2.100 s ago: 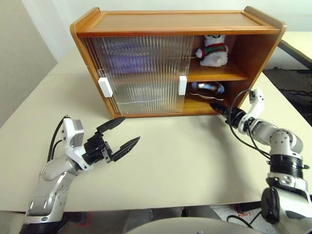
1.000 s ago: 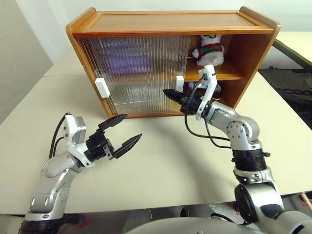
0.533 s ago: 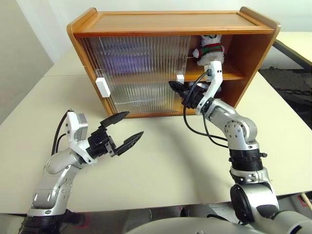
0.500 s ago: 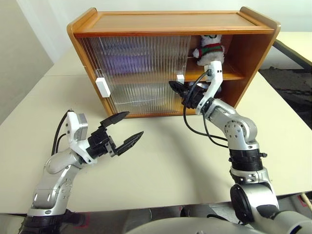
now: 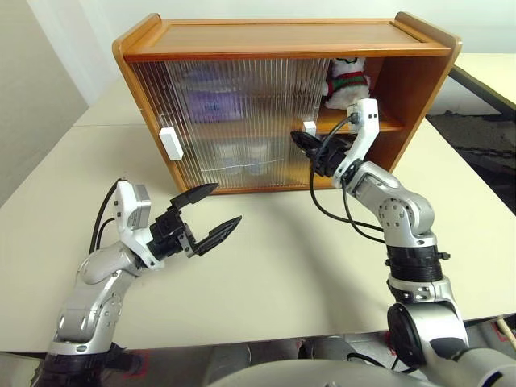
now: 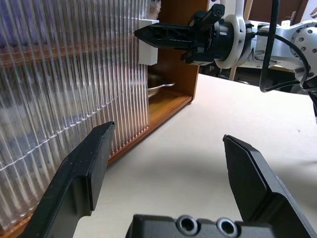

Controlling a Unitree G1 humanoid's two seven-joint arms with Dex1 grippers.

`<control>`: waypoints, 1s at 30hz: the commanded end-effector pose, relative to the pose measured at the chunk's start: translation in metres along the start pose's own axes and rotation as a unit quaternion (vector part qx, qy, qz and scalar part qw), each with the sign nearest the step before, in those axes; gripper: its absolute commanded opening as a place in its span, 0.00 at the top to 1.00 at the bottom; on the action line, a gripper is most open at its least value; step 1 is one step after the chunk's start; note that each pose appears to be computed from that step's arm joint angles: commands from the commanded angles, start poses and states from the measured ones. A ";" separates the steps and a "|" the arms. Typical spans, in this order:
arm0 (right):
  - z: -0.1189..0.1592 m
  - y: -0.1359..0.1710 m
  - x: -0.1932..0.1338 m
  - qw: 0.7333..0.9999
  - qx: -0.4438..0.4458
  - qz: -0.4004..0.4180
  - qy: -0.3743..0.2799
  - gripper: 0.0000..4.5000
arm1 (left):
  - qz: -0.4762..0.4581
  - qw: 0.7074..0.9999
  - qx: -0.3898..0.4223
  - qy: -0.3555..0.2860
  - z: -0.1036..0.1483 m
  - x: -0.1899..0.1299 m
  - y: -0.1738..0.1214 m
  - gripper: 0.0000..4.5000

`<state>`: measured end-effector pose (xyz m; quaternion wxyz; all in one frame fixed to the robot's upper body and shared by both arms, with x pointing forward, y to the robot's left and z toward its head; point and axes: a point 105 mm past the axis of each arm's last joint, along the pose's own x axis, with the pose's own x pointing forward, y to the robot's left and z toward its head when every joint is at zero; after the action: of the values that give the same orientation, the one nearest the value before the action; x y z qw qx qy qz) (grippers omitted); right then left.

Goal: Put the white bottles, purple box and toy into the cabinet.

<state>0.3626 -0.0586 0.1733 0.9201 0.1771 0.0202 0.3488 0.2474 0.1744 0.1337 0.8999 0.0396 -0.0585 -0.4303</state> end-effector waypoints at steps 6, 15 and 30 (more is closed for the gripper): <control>0.017 -0.039 -0.024 0.996 -0.010 -0.081 -0.029 0.99 | -0.013 1.000 0.003 0.004 0.008 0.011 -0.003 0.00; 0.019 -0.072 -0.053 0.990 -0.042 -0.135 -0.024 0.99 | -0.018 1.000 0.003 0.003 0.017 0.017 0.003 0.00; 0.034 -0.105 -0.078 0.975 -0.095 -0.197 -0.046 0.99 | -0.017 1.000 0.002 0.008 0.013 0.011 0.006 0.00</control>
<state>0.3743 -0.1729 0.1639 0.9764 0.1014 -0.0176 0.1900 0.2569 0.1647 0.1501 0.8912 0.0418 -0.0566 -0.4482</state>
